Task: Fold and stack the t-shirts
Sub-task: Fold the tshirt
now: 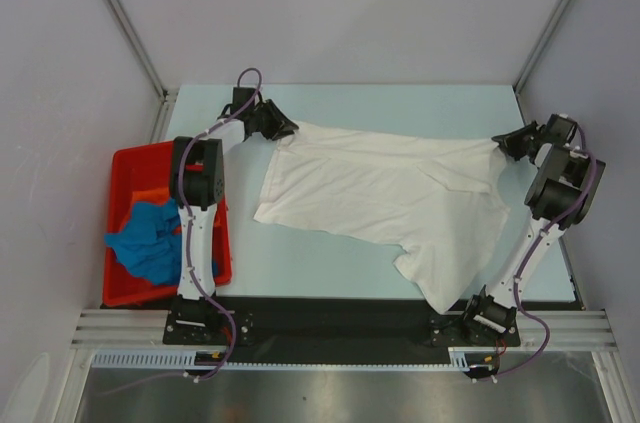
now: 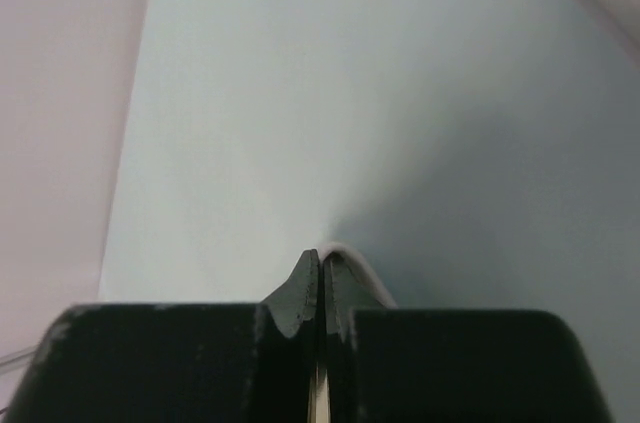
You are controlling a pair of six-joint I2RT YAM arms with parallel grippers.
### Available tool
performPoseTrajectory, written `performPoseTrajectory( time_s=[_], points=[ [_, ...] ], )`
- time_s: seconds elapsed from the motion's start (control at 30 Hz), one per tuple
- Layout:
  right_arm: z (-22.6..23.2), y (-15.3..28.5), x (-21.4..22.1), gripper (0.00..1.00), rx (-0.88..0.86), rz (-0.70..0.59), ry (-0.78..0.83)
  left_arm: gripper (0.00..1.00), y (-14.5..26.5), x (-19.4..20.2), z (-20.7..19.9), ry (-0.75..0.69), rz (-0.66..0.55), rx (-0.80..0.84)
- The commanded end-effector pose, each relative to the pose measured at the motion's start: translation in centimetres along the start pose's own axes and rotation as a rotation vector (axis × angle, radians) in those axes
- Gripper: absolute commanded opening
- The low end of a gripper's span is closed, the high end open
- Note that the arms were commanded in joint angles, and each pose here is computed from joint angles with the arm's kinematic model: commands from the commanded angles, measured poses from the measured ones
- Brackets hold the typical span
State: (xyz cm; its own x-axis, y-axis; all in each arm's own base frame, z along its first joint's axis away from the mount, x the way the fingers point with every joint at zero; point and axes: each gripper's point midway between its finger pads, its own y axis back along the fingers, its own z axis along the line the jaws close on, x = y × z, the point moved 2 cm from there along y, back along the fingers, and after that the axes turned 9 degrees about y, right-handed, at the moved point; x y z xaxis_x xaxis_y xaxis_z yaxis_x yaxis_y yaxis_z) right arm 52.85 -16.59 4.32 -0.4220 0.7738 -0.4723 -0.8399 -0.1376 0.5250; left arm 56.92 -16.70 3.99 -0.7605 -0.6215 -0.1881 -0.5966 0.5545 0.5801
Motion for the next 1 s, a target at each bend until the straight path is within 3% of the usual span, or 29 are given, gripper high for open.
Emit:
performPoseTrajectory(
  time_s=[0.0,0.07,0.23,0.37,0.5,0.67,0.8,0.97],
  points=[
    [0.9,2.4,-5.6,0.01,0.122,-0.16,0.131,0.34,-1.4,0.7,2.8,0.026,0.005,-0.069],
    [0.9,4.0,-5.0,0.01,0.185,-0.129,0.171,0.34,-1.5,0.7,2.8,0.027,0.008,-0.07],
    [0.2,4.2,-4.8,0.21,0.202,-0.042,0.211,0.34,-1.3,0.9,2.5,0.023,0.014,-0.065],
    [0.2,4.7,-5.9,0.28,0.275,-0.002,0.232,0.35,-0.6,0.3,1.6,-0.021,-0.001,-0.065],
    [1.8,7.8,-6.3,0.48,0.347,0.016,0.267,0.4,0.6,-0.3,0.5,-0.085,-0.02,-0.072],
    [3.4,10.7,-0.8,0.53,0.414,0.16,0.328,0.41,3.2,-0.4,-1.4,-0.186,-0.054,-0.108],
    [5.8,13.5,2.5,0.56,0.476,0.196,0.345,0.41,4.6,1.7,-3.1,-0.288,-0.037,-0.111],
    [9.0,15.5,9.1,0.6,0.371,0.329,0.336,0.41,6.1,5.2,-4.6,-0.316,0.005,-0.071]
  ],
)
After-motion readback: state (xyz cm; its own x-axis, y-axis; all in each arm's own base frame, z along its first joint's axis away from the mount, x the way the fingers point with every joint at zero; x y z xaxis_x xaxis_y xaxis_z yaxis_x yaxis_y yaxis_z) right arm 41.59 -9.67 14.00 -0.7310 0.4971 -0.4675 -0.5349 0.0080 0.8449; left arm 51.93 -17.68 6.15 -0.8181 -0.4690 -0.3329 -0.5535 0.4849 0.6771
